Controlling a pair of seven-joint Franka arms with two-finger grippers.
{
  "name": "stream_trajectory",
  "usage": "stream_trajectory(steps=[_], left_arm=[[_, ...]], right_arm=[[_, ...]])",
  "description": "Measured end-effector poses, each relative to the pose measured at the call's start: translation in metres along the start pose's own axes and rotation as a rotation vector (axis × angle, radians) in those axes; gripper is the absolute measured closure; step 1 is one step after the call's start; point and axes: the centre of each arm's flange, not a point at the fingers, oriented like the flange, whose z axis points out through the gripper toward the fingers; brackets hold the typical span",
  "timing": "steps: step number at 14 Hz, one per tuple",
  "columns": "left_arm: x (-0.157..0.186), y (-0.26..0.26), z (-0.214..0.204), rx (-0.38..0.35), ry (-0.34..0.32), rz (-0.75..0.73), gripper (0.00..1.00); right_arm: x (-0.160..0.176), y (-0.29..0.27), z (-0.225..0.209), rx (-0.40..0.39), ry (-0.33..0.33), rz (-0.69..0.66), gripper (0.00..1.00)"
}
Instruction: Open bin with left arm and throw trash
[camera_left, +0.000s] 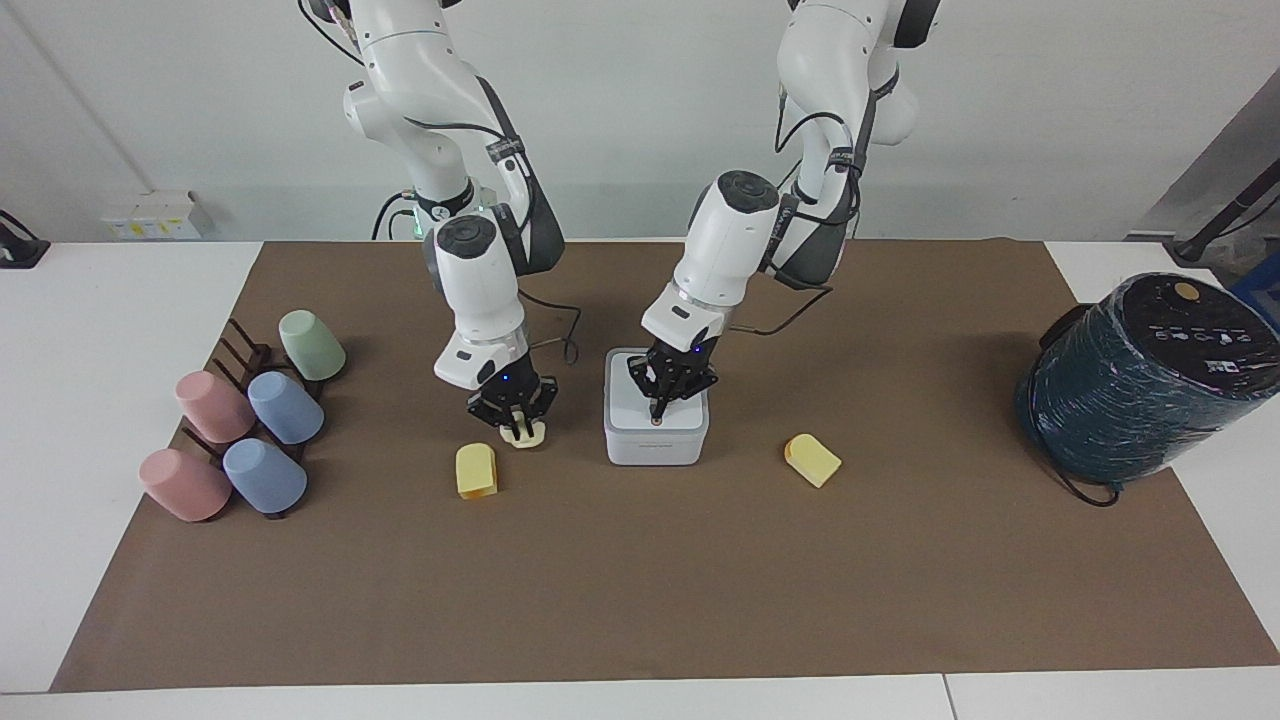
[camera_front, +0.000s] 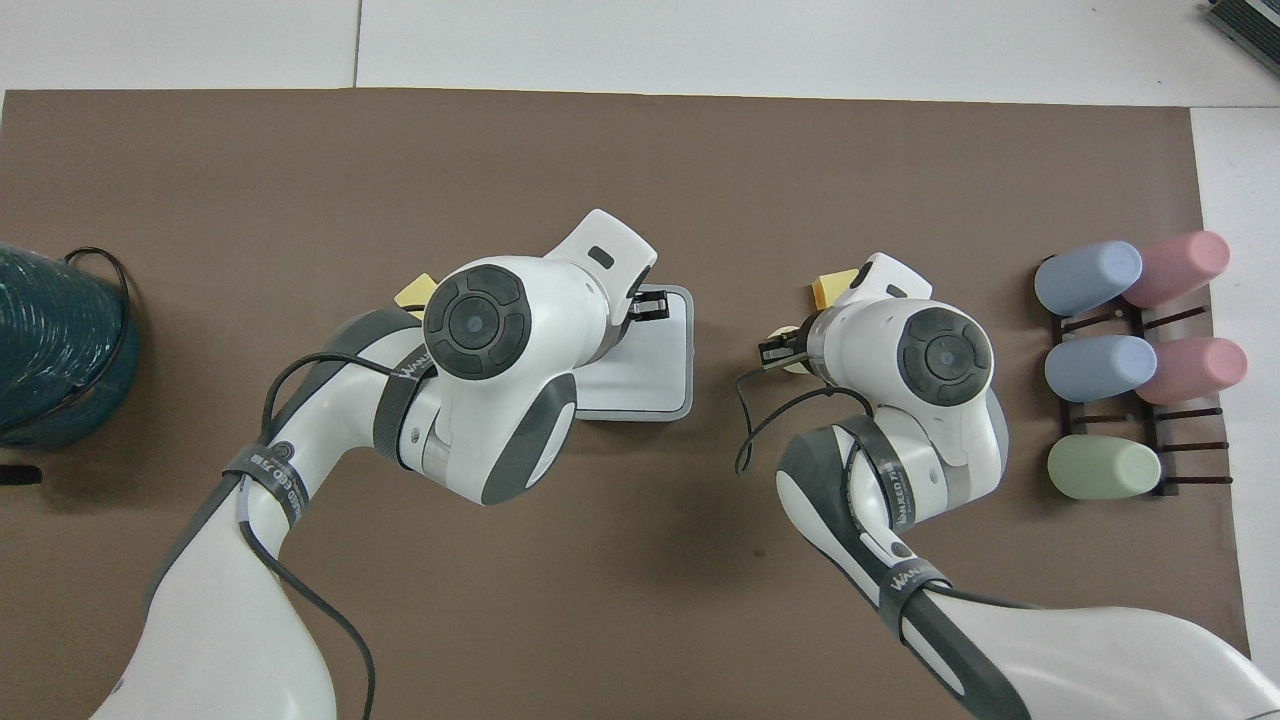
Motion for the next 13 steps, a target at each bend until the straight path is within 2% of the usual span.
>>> stream_trajectory(steps=[4,7,10,13], left_arm=[[0.002,0.001,-0.005,0.010,-0.017,0.000,0.99],[0.020,-0.001,-0.034,0.056,-0.086,-0.016,0.99],[0.059,-0.027,-0.085,0.090,-0.117,-0.072,0.99],[0.082,-0.059,-0.106,0.104,-0.119,-0.099,0.96]], right_arm=[[0.003,0.030,-0.020,-0.022,-0.107,0.088,0.89],[0.014,0.035,-0.038,-0.029,-0.149,0.127,0.89],[0.033,0.028,-0.065,-0.029,-0.140,0.147,0.89],[0.050,0.008,-0.083,-0.021,-0.102,0.174,0.89]])
